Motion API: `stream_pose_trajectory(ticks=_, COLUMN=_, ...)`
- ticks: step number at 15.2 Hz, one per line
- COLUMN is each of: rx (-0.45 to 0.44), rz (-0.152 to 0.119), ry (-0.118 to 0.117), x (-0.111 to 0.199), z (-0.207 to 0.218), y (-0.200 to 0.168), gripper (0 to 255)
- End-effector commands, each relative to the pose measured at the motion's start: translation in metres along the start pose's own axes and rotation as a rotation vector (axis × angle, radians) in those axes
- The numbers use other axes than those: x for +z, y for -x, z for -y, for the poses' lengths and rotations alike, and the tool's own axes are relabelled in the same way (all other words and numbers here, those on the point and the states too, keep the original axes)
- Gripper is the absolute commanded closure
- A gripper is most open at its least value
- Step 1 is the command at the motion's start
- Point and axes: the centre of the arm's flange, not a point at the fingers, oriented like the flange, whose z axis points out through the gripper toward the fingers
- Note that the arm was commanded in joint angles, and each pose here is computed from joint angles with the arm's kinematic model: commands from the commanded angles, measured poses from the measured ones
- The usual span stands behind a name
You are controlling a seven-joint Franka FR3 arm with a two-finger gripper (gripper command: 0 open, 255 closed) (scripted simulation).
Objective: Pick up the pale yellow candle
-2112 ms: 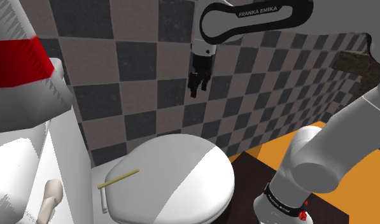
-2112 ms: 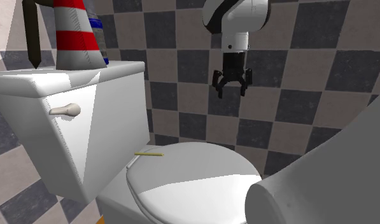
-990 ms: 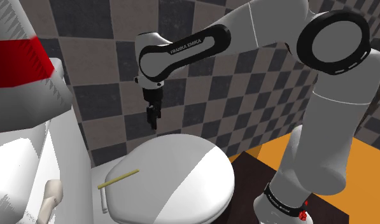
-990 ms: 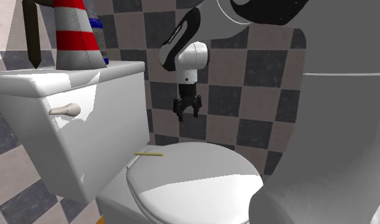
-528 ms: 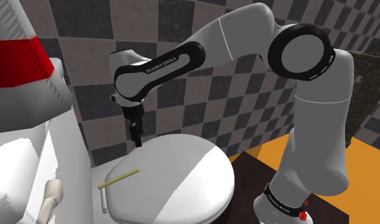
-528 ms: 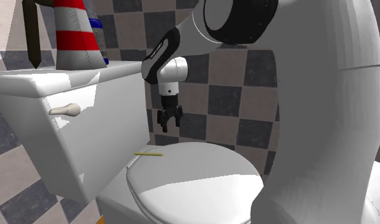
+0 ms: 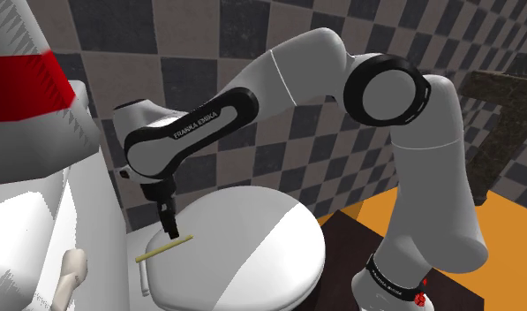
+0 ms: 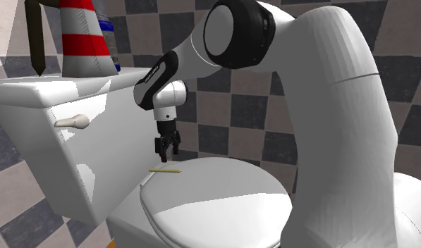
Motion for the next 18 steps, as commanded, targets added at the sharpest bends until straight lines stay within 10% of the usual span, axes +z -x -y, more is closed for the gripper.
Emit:
stream_pose_trajectory(ticks=1, rx=-0.041, rz=0.007, ry=-0.004, x=0.008, z=0.009, y=-0.014, gripper=0)
stream_pose_trajectory(ticks=10, rx=-0.041, rz=0.007, ry=-0.004, x=0.047, z=0.002, y=-0.020, gripper=0)
stream_pose_trajectory(ticks=11, rx=-0.041, rz=0.007, ry=-0.004, x=0.048, z=0.002, y=-0.020, gripper=255)
stream_pose_trajectory(ticks=18, rx=-0.041, rz=0.007, ry=-0.004, x=0.047, z=0.001, y=-0.020, gripper=255)
